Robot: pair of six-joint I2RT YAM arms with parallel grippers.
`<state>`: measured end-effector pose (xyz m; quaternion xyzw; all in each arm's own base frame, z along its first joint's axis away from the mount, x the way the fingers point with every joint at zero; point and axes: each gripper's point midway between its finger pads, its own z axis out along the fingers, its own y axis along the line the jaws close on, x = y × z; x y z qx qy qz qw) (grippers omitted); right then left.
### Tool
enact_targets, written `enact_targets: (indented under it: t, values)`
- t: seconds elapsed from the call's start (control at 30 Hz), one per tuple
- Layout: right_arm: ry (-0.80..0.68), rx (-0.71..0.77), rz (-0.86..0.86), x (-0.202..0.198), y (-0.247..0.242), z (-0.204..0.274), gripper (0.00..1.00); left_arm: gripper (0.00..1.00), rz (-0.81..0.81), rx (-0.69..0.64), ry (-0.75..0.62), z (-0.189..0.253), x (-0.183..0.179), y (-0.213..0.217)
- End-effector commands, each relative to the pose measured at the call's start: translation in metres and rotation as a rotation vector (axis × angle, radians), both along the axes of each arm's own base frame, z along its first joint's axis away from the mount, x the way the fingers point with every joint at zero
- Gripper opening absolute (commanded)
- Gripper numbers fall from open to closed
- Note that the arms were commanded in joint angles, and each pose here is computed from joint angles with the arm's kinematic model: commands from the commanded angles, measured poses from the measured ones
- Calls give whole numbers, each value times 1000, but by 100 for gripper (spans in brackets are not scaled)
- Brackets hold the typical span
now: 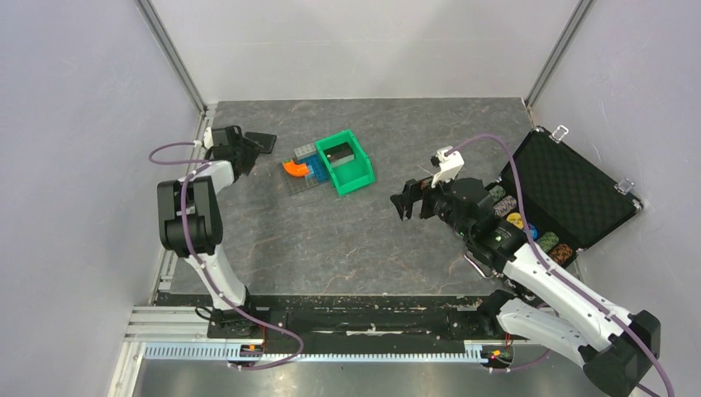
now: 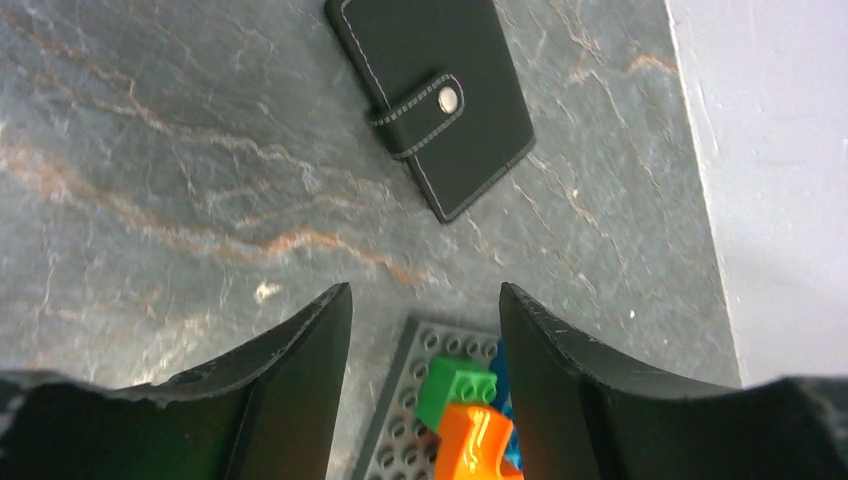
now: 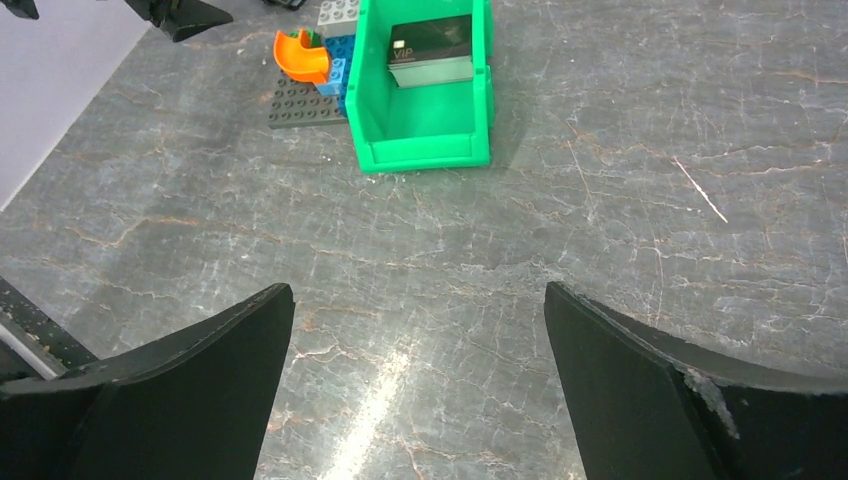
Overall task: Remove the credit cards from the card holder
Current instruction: Pick up the card holder from the corner of the board.
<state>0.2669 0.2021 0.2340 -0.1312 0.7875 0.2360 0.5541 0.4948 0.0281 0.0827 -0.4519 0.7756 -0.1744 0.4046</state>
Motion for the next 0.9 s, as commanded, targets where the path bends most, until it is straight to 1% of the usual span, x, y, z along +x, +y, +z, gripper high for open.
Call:
enact_targets:
  t: [0.0,0.17,0.3,0.53,0.73,0.87]
  values:
    - [-42,-11,1,11,5,10,99,62,68,12,-57,2,36,18]
    - [-29,-50,-10,17,5,3,99,61,96,-8,-23,-23,52,23]
    - [-32,-59,-10,20,6,4,99,56,111,-31,-12,-35,58,25]
    - [-39,-53,-15,23,8,8,99,36,108,-55,-1,-48,60,23]
    - [-33,-30,-7,21,10,11,99,27,135,-63,39,-63,54,31]
    - [-32,-7,11,16,12,15,99,14,143,-66,41,-62,51,35]
